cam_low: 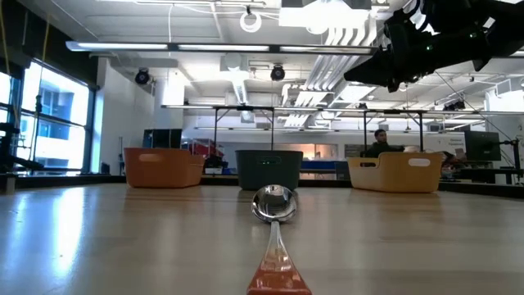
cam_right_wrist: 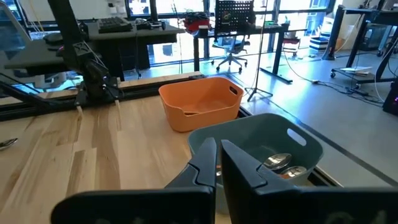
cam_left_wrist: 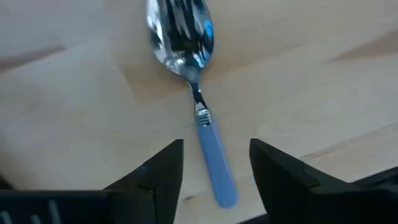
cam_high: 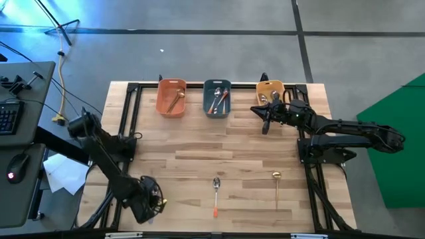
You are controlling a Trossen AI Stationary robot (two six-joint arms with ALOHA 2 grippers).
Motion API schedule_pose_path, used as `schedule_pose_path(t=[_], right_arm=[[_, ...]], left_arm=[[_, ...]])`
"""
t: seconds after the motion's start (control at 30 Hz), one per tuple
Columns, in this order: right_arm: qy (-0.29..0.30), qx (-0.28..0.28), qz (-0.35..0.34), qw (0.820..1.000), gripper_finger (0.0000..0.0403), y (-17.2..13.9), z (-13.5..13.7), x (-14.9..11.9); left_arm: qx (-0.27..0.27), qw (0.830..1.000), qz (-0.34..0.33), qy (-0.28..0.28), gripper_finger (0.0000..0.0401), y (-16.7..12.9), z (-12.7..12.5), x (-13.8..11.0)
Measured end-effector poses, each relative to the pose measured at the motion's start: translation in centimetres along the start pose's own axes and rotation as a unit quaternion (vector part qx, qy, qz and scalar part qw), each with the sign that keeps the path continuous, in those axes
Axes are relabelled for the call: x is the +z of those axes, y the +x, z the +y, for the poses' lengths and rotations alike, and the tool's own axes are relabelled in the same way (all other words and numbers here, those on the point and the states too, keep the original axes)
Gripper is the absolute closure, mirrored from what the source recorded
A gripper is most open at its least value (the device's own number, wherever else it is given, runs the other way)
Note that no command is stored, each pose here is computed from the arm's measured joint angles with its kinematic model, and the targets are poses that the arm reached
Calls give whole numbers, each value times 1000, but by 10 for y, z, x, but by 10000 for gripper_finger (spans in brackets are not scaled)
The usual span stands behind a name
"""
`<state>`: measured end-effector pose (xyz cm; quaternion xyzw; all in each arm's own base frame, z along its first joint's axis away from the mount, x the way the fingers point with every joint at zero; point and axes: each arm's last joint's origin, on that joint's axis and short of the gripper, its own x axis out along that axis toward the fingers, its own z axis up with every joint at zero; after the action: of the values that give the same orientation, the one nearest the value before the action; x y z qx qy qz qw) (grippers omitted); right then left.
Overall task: Sort silverware by color (type)
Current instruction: Put the purple spoon into the yellow bin
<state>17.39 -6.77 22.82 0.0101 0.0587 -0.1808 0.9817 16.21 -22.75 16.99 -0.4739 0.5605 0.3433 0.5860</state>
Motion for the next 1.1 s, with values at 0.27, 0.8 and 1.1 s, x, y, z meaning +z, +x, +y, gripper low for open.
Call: schedule_pose_path(t=[0.27,0.8,1.1], right_arm=[[12,0,0,1000,396,0,0,0],[41,-1,19,999,396,0,0,-3],[46,1,27,999,396,0,1,-5]], left_arm=[[28,999,-19,20,206,27,-2,-3],[57,984,-14,170,377,31,-3,4],[-101,945,-190,248,383,3,-36,39]])
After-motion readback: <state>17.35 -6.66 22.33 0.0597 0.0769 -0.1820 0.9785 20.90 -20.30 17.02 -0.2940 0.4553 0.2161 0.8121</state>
